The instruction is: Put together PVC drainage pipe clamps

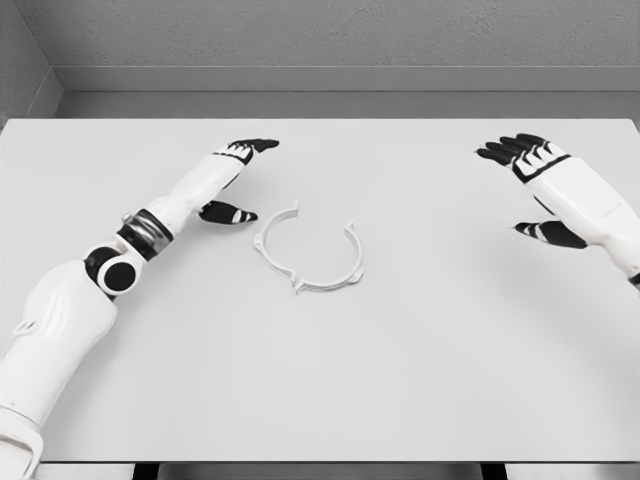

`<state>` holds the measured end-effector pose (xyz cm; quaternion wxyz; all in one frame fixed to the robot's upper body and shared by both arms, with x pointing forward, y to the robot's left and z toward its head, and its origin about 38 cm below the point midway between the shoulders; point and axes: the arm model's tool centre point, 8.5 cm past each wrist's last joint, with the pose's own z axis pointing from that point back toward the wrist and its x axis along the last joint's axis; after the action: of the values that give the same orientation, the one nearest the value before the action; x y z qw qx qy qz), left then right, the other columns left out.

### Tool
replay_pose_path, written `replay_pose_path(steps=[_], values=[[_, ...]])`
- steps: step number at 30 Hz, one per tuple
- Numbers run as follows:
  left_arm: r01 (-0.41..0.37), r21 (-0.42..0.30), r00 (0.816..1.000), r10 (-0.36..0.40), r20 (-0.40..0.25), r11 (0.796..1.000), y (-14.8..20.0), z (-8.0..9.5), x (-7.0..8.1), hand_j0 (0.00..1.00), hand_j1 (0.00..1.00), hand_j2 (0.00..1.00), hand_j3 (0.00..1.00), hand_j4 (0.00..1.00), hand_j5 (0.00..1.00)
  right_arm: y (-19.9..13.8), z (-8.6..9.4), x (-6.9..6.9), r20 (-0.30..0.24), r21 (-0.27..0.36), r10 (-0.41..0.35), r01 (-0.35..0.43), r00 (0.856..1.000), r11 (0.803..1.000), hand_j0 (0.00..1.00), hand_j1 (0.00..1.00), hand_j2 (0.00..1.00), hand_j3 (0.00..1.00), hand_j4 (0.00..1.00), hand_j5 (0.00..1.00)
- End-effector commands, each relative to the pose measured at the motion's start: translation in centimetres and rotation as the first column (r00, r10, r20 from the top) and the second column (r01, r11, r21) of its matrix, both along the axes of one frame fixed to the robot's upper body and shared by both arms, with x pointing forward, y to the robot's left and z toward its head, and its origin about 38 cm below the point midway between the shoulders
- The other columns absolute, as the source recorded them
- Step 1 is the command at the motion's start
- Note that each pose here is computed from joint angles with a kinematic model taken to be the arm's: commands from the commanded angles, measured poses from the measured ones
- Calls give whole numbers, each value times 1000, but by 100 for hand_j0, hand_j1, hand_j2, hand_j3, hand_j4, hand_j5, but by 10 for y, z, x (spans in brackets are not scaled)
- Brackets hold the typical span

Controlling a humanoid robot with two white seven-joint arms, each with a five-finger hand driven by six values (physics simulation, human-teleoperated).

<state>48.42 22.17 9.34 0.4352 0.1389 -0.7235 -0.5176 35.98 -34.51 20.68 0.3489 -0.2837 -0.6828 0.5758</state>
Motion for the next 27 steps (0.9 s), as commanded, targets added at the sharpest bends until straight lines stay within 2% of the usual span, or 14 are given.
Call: replay_pose_path(steps=[1,8,27], values=[[-4,-9,1000,4,-8,1000,-1,-2,0,100,100,100,100,100,100,-12,4,0,6,-3,-28,28,1000,1000,100,100,100,100,100,100],[5,-16,1000,-5,-6,1000,-7,-2,0,100,100,100,100,100,100,-9,-4,1,-20,7,-18,19,1000,1000,100,100,100,100,100,100],[26,-13,1000,-26,1,1000,-18,-2,-2,100,100,100,100,100,100,-9,-4,2,-20,7,-19,19,1000,1000,100,100,100,100,100,100]])
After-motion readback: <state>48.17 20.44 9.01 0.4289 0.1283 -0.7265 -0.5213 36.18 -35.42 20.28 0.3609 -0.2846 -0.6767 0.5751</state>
